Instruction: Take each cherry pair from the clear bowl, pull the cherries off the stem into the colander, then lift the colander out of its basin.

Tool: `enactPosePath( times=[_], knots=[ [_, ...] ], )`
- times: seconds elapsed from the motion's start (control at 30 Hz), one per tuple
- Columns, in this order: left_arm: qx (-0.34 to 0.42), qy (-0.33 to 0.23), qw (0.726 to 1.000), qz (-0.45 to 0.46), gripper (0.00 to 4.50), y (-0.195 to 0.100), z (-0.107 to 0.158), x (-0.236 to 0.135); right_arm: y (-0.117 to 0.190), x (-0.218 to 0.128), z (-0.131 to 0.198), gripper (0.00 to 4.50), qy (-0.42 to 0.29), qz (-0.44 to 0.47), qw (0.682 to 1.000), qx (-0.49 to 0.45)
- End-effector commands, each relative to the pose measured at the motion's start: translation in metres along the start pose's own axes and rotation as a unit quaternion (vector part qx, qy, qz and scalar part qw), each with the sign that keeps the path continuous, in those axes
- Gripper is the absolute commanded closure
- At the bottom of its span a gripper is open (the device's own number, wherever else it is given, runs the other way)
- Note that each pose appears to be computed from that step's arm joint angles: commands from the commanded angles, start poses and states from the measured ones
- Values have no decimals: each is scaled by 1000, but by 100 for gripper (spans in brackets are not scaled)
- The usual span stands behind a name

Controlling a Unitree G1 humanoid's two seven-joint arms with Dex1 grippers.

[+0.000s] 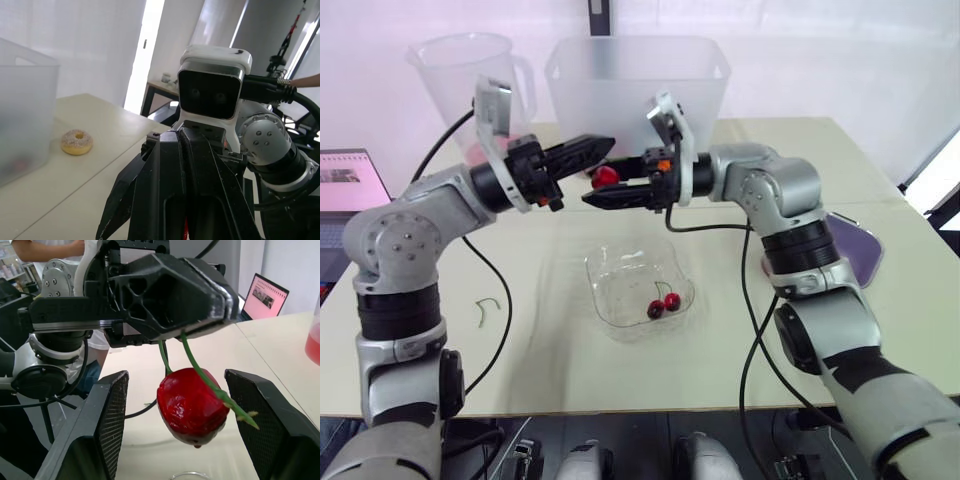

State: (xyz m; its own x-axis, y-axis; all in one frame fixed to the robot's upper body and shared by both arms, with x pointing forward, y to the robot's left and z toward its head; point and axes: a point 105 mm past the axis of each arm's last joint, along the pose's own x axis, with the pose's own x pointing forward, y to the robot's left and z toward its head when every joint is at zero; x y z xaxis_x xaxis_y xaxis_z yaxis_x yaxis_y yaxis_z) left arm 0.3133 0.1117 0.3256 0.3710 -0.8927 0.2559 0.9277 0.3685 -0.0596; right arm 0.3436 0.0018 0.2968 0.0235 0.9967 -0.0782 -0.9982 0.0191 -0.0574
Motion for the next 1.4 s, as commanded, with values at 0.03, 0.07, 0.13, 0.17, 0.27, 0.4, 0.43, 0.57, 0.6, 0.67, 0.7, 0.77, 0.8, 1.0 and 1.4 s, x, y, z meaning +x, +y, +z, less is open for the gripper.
enactPosePath(
  times=[0.03,0.07,0.13,0.17,0.27,0.4,0.43,0.57,0.6,0.67,0.7,0.77,0.8,1.0,1.4],
  knots=[
    [19,-8,1000,-9,450,-6,7,0,5,5,17,183,-7,12,999,-31],
    [20,-9,1000,-9,450,-6,7,0,5,5,16,215,-5,11,999,-31],
    [20,-9,1000,-8,450,-6,8,-1,5,5,15,290,-4,11,999,-31],
    [20,-9,1000,-8,450,-6,8,-1,5,5,14,290,-3,11,999,-31],
    [21,-9,1000,-7,450,-6,7,-2,4,5,14,290,-3,10,999,-31],
    [21,-10,1000,-5,450,-5,6,-2,4,4,15,290,-4,9,999,-30],
    [21,-10,1000,-4,450,-5,6,-3,3,3,16,290,-4,9,1000,-30],
    [23,-9,1000,-2,450,-4,5,-3,3,2,16,290,-4,7,1000,-30],
    [23,-10,1000,-2,450,-4,5,-3,3,2,17,290,-6,8,1000,-29],
    [22,-11,1000,-2,450,-4,5,-3,4,2,19,314,-11,11,1000,-26],
    [22,-11,1000,-1,450,-4,5,-3,4,3,20,337,-12,12,1000,-26],
    [22,-11,1000,0,450,-3,5,-3,6,3,20,390,-11,15,999,-30],
    [22,-11,1000,1,450,-2,5,-4,6,3,19,390,-10,15,999,-31],
    [28,-14,999,6,450,1,8,-4,3,2,13,390,2,8,1000,-30],
    [31,-22,999,10,450,2,10,-5,-7,-23,-21,390,44,-31,998,29]
  ],
)
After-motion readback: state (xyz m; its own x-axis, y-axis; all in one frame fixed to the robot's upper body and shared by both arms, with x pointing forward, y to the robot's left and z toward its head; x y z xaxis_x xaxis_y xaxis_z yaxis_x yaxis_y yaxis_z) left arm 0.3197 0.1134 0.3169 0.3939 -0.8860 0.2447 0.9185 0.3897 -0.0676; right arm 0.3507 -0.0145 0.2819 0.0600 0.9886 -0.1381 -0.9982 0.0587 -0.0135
